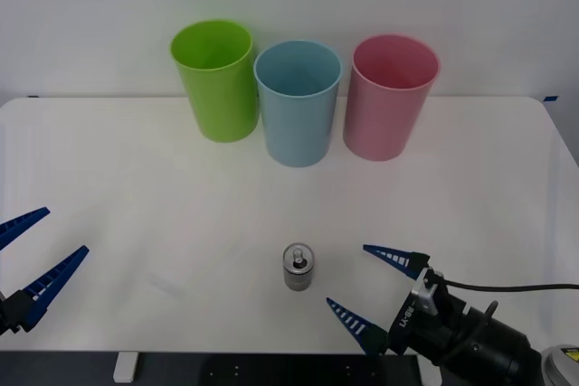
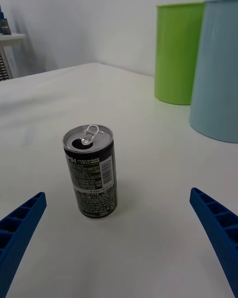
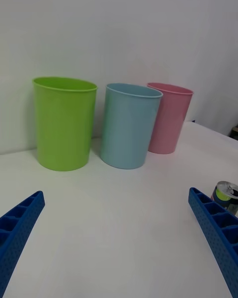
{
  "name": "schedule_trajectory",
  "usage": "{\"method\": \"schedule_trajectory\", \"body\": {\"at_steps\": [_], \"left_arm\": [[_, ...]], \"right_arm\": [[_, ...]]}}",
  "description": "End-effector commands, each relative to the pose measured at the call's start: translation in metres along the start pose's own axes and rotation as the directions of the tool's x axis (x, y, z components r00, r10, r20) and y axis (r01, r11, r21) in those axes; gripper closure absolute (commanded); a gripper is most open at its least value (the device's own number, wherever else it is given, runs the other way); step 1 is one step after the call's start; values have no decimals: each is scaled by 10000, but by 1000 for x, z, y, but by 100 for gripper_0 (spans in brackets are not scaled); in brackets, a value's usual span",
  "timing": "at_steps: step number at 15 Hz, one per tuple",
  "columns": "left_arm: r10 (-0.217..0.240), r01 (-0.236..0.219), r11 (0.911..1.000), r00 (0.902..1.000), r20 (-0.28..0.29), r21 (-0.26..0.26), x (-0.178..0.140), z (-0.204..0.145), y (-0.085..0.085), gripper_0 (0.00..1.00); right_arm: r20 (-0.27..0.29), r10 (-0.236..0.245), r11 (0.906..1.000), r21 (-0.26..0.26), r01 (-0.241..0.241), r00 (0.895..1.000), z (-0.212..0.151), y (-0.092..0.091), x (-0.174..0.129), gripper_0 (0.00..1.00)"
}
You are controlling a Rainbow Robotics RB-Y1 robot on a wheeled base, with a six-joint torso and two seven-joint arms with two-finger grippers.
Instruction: Grasp the object on the table and drop it into the matching bin: aluminum can to the light blue bin, PET bottle to the pink bin.
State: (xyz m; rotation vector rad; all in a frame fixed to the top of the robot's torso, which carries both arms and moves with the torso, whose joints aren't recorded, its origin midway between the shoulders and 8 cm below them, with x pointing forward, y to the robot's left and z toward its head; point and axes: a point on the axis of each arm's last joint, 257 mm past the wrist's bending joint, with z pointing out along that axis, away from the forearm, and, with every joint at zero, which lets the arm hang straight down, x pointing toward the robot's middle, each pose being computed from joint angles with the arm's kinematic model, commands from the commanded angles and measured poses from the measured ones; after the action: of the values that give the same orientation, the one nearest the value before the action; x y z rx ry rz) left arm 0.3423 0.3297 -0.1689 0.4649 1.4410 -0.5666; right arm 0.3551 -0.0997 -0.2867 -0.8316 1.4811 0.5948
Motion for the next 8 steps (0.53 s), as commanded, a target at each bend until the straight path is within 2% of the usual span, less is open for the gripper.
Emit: {"method": "schedule_trajectory", "body": {"at_steps": [1, 5, 8], "left_arm": [[0, 0, 10000, 10000, 0, 0, 0, 0, 0, 0], [0, 0, 10000, 10000, 0, 0, 0, 0, 0, 0], [0, 0, 10000, 10000, 0, 0, 0, 0, 0, 0]], "right_arm": [[-76, -4, 10000, 39, 4, 10000, 16, 6, 1, 0], [-229, 24, 10000, 40, -23, 9997, 35, 10, 5, 0], [-366, 34, 9999, -107, -38, 9993, 56, 4, 18, 0]]}}
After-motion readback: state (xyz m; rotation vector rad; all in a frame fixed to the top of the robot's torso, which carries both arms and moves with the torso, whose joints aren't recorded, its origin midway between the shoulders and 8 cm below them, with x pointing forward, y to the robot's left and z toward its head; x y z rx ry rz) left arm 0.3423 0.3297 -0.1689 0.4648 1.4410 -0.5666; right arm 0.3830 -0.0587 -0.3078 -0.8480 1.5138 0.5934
